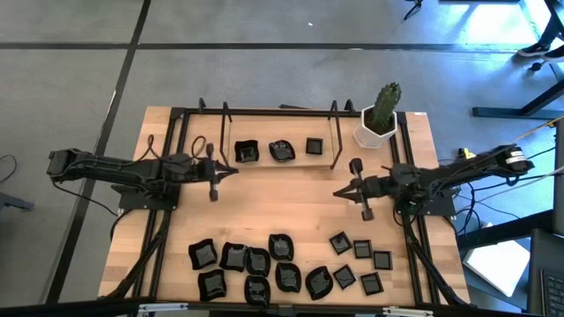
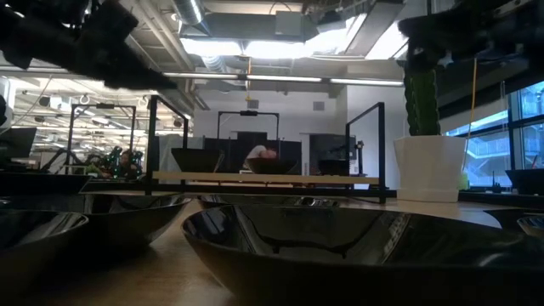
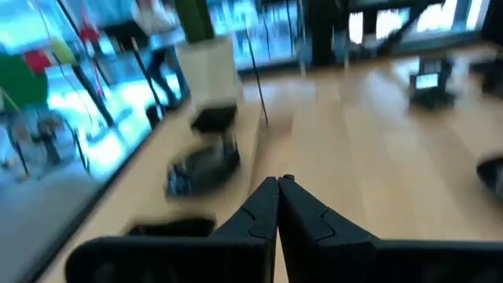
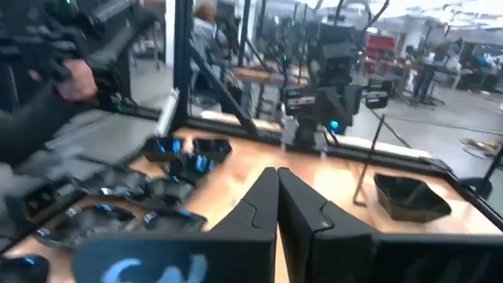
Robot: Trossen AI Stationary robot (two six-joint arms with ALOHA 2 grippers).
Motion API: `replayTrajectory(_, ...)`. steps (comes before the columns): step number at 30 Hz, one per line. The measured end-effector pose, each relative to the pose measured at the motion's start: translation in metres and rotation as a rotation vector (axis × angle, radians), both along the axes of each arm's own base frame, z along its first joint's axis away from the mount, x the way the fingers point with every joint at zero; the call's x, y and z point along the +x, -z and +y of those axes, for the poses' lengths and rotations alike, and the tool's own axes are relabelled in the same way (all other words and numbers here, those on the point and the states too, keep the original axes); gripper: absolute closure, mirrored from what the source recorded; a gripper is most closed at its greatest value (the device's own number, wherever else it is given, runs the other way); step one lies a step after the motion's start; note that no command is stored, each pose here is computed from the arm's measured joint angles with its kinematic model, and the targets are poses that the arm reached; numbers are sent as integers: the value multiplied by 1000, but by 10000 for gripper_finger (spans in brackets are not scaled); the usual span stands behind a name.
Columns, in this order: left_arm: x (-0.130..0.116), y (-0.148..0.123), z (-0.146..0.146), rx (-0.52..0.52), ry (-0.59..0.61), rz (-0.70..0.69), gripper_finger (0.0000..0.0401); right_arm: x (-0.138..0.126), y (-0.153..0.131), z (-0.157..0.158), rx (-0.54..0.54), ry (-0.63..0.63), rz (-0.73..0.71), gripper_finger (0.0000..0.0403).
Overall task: Pick & Place Mini shaped plates
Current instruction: Stack the black distorted square plate on top of the black distorted square plate on the shelf
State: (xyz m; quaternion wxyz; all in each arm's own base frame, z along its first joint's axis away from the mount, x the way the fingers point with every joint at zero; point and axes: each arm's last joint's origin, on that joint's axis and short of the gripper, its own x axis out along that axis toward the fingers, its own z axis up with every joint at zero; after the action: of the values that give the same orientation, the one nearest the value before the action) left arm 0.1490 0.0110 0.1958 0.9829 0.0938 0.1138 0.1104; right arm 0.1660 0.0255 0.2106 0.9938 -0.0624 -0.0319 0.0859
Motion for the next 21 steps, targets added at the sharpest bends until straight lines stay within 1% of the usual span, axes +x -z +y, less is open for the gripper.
replayTrajectory(4, 1, -7, 0, 23, 9, -63, 394, -14, -1, -2, 57, -3, -61, 397)
replayTrajectory(8, -2, -4, -2, 55, 67, -20, 399, -26, -2, -4, 82, -5, -116, 397)
replayTrajectory(12, -8, -10, -2, 52, 68, -65, 397, -35, 2, -6, 86, 31, -104, 397)
replayTrajectory(16, -16, -13, -6, 49, 104, -88, 398, -42, 2, -8, 89, 55, -100, 397)
replayTrajectory(21, -29, 1, -11, 74, 143, -214, 398, -50, 2, -9, 87, 55, -93, 397)
